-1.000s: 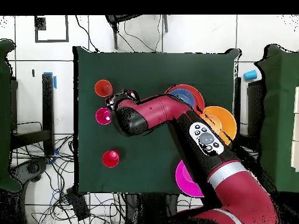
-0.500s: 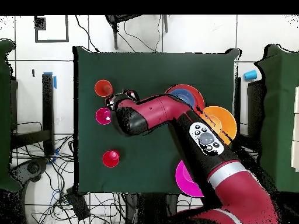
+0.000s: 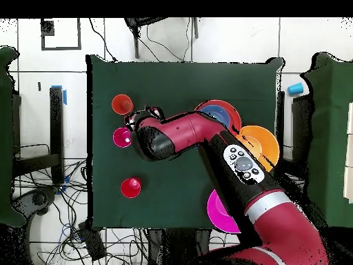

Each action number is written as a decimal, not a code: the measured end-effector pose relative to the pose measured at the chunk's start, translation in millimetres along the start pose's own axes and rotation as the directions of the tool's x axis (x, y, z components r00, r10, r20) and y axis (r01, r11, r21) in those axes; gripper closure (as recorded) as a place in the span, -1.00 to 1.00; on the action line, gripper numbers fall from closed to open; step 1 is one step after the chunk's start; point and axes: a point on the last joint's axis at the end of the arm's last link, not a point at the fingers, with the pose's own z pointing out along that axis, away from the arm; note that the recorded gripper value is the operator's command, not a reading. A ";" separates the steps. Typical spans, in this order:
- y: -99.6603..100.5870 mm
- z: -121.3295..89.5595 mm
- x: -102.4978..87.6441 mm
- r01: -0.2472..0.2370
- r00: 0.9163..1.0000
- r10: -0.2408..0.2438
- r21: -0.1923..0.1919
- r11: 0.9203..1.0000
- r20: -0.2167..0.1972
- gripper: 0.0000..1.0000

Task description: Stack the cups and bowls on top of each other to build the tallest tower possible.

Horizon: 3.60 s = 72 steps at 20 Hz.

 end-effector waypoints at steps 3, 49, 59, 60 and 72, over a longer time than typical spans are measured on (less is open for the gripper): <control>0.0 0.0 0.0 0.000 1.000 0.000 0.000 1.000 0.000 -1.00; -2.2 46.5 52.3 -0.083 0.994 0.079 -0.047 0.995 -0.077 -1.00; -6.7 45.3 41.7 -0.089 0.996 0.089 -0.047 0.995 0.000 -1.00; -7.5 44.9 41.4 -0.090 0.996 0.090 -0.047 0.995 0.001 -1.00; -23.9 31.3 21.3 -0.125 0.990 0.128 -0.068 0.990 0.056 -1.00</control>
